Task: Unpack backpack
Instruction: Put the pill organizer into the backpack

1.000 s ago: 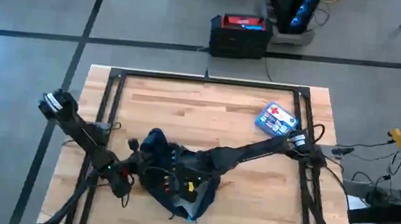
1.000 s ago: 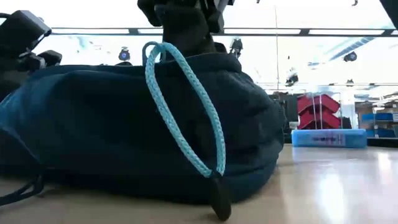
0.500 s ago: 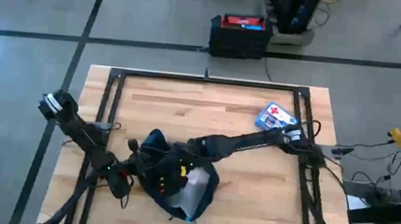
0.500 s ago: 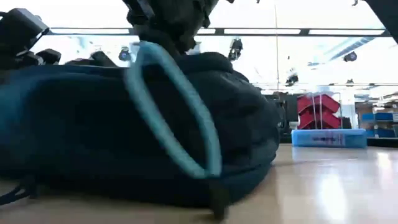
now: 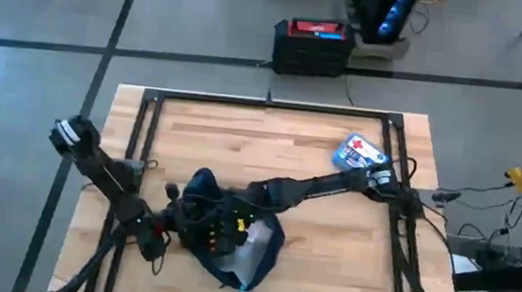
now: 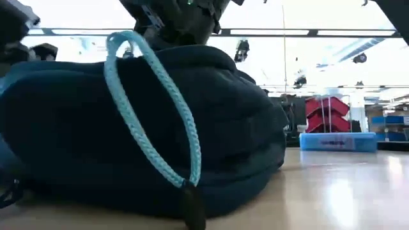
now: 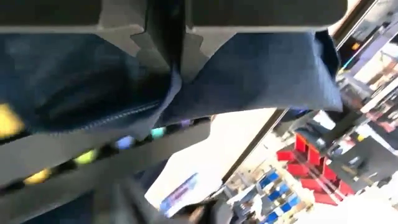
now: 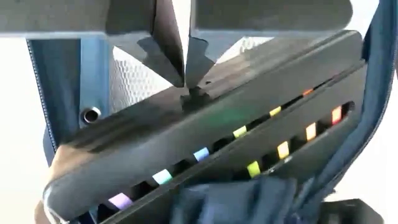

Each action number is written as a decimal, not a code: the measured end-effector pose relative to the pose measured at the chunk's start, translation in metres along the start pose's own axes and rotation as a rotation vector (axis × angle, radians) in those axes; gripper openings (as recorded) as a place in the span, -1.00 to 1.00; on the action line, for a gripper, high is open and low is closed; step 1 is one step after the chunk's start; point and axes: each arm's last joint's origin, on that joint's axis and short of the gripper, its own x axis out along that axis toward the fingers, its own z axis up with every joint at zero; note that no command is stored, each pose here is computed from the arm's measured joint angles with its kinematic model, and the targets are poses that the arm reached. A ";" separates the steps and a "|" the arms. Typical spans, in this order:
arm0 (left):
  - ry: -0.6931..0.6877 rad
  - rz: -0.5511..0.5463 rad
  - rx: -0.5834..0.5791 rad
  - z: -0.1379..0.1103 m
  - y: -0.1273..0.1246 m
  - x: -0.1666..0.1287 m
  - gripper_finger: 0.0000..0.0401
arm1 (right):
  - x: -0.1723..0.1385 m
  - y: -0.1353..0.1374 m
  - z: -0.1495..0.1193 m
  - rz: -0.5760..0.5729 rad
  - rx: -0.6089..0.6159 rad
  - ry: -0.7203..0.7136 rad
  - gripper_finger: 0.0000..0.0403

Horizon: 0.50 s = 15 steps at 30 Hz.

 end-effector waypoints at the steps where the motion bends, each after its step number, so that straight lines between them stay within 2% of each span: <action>1: -0.013 -0.014 -0.003 0.005 -0.001 -0.004 -1.00 | -0.001 0.000 0.000 0.004 -0.001 0.000 -1.00; 6: -0.027 -0.090 0.002 0.008 -0.006 -0.015 -1.00 | -0.005 0.003 0.000 0.088 -0.023 0.030 -1.00; 10: 0.067 -0.159 -0.062 -0.007 -0.005 -0.013 -1.00 | 0.004 0.003 -0.001 0.113 -0.038 0.048 -1.00; 15: 0.116 -0.145 -0.120 -0.025 -0.006 -0.011 -1.00 | 0.013 0.005 0.002 0.196 -0.050 0.034 -1.00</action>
